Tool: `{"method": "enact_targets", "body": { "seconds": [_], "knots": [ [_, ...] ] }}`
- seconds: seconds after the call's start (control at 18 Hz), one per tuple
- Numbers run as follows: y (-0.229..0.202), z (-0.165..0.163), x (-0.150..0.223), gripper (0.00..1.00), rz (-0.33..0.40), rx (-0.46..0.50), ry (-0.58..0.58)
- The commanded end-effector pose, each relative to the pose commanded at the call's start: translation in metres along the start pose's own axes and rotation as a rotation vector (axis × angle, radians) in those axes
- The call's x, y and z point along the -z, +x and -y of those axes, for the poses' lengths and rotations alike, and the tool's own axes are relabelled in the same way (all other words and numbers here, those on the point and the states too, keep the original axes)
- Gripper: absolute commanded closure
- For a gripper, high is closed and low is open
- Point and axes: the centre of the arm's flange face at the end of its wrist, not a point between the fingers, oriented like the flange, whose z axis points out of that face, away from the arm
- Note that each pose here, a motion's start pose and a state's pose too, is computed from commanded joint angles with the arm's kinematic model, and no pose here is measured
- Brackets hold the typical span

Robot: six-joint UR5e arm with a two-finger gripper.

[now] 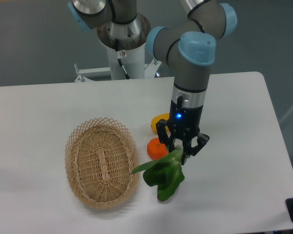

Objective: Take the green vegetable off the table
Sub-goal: 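Lift the bok choy up off the table toward the basket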

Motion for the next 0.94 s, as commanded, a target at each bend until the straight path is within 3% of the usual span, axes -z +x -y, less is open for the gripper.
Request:
{"method": "enact_targets", "body": {
  "seconds": [0.94],
  "knots": [
    [-0.0002, -0.0005, -0.0009, 0.67, 0.0, 0.004, -0.002]
  ]
}}
